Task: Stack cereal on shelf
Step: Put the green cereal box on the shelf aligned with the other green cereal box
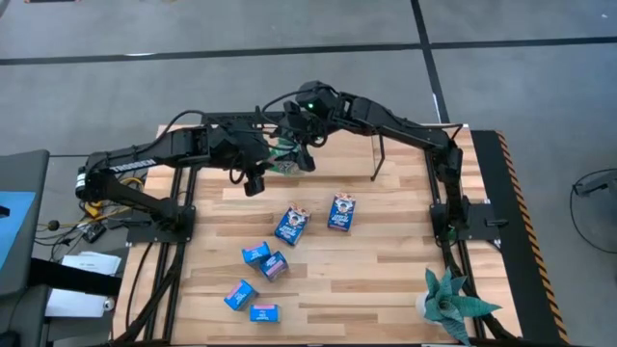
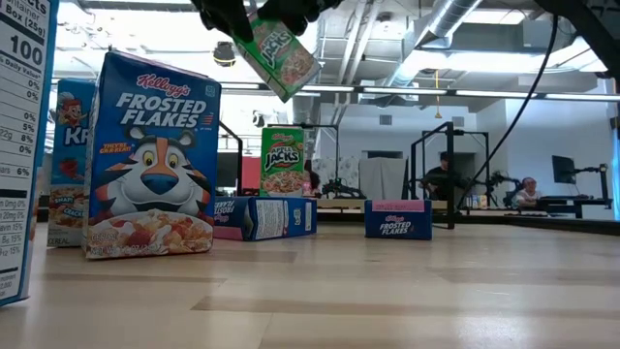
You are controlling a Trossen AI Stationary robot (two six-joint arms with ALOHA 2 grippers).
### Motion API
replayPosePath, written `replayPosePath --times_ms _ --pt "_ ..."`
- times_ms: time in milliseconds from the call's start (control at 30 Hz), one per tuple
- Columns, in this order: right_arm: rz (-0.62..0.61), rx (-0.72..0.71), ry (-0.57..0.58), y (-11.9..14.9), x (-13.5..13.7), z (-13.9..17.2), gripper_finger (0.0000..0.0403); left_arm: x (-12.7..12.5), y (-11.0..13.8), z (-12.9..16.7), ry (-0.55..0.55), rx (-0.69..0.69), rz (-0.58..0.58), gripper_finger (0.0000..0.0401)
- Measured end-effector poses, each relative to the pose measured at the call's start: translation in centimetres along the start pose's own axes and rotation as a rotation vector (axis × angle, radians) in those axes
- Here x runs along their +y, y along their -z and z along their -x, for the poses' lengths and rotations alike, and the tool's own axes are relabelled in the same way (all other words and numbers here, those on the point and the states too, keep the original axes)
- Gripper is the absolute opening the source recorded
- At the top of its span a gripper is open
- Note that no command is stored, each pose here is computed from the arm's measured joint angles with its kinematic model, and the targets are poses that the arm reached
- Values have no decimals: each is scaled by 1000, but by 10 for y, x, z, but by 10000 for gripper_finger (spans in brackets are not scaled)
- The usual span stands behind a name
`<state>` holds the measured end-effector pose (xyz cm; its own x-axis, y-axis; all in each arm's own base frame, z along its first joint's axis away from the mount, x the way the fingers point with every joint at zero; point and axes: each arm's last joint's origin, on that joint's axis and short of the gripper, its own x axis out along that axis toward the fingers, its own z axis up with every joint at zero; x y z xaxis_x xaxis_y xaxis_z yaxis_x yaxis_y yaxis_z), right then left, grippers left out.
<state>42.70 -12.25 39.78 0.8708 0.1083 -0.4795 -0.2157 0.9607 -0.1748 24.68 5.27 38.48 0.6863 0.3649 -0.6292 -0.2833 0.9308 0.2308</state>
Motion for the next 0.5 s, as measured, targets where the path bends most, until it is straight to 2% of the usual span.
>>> replayPosePath --times_ms 500 --pt "-3 9 -4 1 0 0 320 0 0 1 2 -1 23 110"
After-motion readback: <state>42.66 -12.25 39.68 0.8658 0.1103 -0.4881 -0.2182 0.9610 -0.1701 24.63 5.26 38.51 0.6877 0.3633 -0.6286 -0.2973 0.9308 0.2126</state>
